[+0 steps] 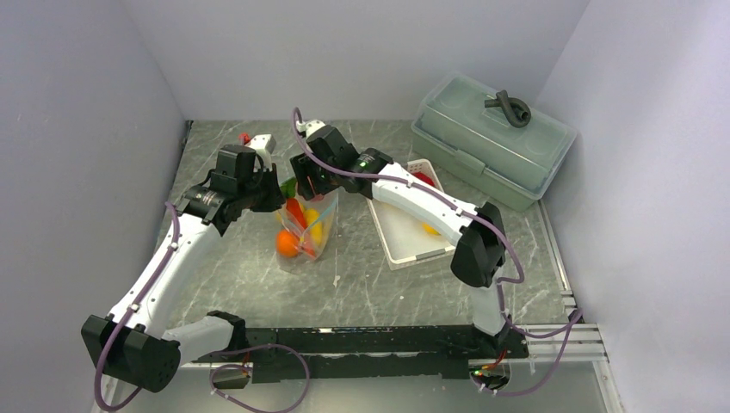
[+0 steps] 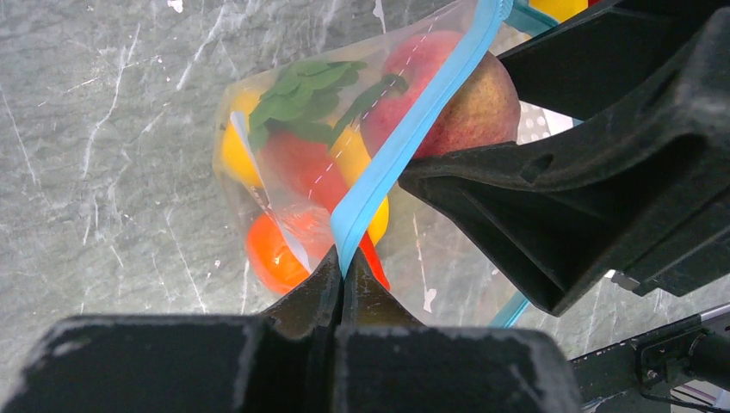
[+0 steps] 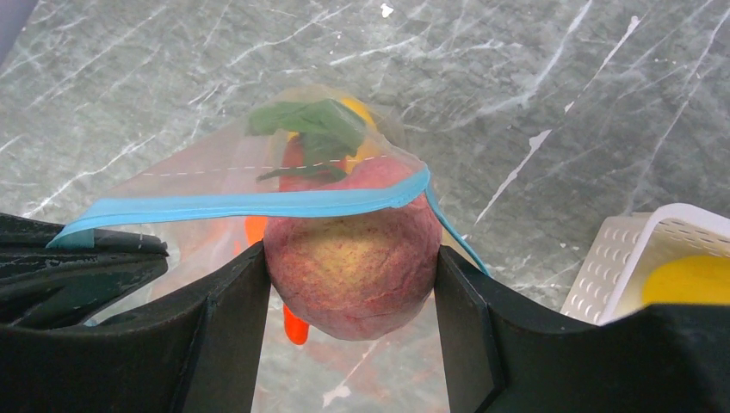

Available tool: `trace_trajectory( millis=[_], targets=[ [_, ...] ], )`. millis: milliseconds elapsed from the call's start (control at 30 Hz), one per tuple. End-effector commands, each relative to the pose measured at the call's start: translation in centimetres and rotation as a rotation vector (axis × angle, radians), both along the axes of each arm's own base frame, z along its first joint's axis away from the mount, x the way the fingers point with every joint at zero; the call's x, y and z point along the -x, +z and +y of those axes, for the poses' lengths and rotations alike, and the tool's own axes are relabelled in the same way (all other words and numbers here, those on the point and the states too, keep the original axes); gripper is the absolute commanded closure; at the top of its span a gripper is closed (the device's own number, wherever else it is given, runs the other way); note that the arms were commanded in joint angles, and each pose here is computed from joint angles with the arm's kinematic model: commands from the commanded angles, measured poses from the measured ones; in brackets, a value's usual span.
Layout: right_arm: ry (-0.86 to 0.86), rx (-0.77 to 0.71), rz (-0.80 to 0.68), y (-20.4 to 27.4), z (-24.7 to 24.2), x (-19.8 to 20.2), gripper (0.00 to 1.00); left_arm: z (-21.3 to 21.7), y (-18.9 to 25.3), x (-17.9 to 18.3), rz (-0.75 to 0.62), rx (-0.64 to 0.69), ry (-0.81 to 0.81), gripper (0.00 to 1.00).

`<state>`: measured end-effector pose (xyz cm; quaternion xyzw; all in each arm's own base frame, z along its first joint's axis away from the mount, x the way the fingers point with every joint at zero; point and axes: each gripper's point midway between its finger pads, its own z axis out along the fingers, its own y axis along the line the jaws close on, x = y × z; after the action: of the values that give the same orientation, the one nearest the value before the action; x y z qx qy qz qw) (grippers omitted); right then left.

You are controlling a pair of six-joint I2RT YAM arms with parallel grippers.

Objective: Place the food in the zip-top bag and seal the zipper
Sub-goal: Place the fake fruit in the zipper food storage bag, then pick up the fake fruit from the bin.

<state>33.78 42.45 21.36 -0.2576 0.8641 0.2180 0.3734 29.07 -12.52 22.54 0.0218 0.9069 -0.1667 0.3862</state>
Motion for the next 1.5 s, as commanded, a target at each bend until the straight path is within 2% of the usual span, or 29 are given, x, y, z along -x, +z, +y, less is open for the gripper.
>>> trace_trajectory(
  millis=[0, 367, 767, 1133, 1333, 1467],
  targets=[
    [-0.044, -0.017, -0.055, 2.2, 0.1, -1.0, 0.44, -0.4, 1.2, -0.1, -0.051, 0.02, -0.024, 1.0],
    [-0.037, -0.047, -0.056, 3.0, 0.2, -0.7, 0.14, -0.5, 1.1, -0.1, -0.046, 0.02, -0.025, 1.0],
    [-0.029, -0.111, -0.077, 6.0, -0.6, 0.4, 0.12, -0.5, 1.0, -0.1, -0.044, 0.02, -0.025, 1.0],
    [-0.025, -0.241, -0.141, 11.6, -3.7, 3.3, 0.13, -0.4, 0.9, -0.1, -0.043, 0.016, -0.019, 1.0],
    [-0.108, -0.208, -0.207, 12.7, -7.0, 3.2, 0.14, -0.3, 0.9, -0.1, -0.046, 0.013, -0.018, 1.0],
    [-0.18, -0.136, -0.229, 11.5, -9.9, 2.8, 0.15, -0.3, 0.9, -0.1, -0.046, 0.014, -0.017, 1.0]
  ],
)
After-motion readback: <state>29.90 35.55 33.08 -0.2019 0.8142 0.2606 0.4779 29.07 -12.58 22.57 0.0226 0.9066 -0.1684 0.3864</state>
